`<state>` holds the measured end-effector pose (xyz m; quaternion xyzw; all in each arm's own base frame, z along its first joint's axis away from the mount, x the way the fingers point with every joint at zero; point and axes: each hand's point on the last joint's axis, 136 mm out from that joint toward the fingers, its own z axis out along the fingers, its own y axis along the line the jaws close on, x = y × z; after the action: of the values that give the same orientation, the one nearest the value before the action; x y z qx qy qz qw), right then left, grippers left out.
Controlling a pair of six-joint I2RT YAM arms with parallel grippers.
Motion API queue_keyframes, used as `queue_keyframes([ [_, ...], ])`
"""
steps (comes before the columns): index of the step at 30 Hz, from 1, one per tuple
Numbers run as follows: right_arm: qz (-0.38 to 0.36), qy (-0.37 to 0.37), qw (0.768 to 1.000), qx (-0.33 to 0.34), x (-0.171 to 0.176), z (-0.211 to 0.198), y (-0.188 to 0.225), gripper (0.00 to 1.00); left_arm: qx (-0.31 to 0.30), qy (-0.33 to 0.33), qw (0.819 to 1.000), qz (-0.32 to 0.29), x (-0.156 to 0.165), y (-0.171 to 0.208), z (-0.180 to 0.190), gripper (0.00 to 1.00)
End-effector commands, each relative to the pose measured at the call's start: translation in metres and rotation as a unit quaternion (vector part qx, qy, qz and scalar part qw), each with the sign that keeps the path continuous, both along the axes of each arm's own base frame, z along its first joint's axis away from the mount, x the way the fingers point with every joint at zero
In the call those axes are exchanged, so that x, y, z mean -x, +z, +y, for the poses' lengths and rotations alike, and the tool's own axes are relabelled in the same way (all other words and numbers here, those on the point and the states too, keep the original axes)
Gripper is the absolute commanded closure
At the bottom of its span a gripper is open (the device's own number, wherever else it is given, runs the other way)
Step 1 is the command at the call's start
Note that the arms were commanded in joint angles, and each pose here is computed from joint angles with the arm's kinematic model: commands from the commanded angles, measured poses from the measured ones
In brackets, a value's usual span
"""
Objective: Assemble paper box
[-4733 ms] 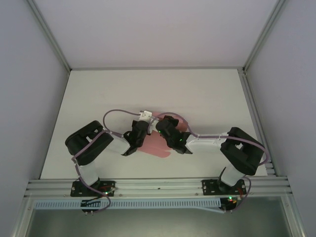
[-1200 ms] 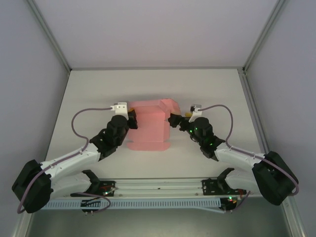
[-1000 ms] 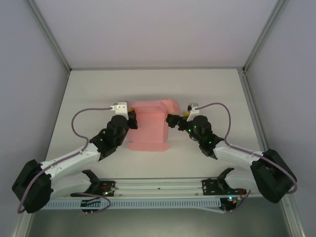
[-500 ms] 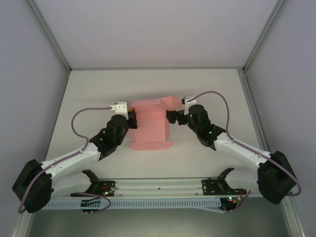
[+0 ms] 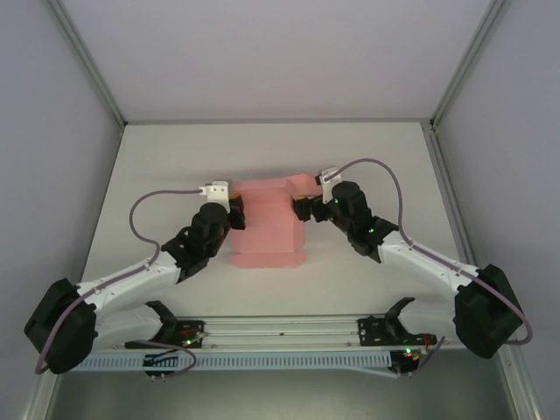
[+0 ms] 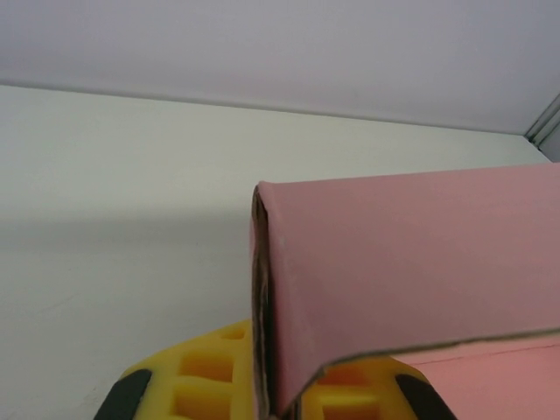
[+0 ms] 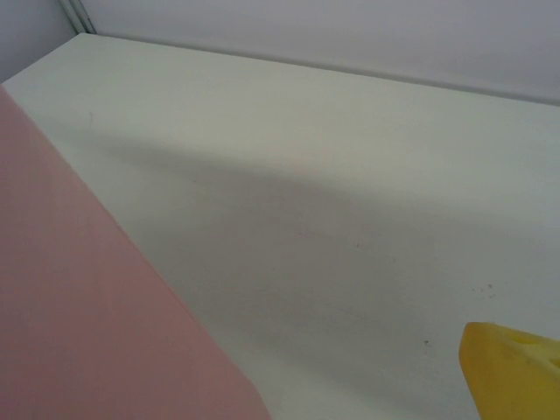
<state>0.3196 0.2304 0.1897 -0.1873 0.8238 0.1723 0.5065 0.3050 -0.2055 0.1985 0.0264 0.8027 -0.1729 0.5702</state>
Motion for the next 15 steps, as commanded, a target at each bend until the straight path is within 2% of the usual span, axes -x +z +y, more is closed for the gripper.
queue_keyframes([
  [1,-0.022,0.034,0.999,-0.013,-0.001,0.024,0.009,0.0,0.024,-0.016,0.999,-0.015,-0.002,0.015,-0.011,1.0],
  [5,-0.033,0.003,0.998,0.049,-0.003,0.032,-0.009,0.0,0.027,-0.015,0.999,-0.01,-0.003,0.014,-0.012,1.0],
  [9,-0.043,-0.069,0.989,0.124,-0.008,0.021,-0.022,0.0,0.028,-0.008,1.0,-0.009,-0.002,0.014,-0.009,1.0],
  [11,-0.029,-0.104,0.986,0.126,-0.009,0.012,-0.027,0.0,0.029,-0.004,1.0,-0.01,-0.002,0.015,-0.007,1.0],
  [15,-0.023,-0.12,0.985,0.119,-0.005,0.004,-0.026,0.0,0.021,0.008,1.0,-0.008,-0.003,0.012,-0.002,1.0],
])
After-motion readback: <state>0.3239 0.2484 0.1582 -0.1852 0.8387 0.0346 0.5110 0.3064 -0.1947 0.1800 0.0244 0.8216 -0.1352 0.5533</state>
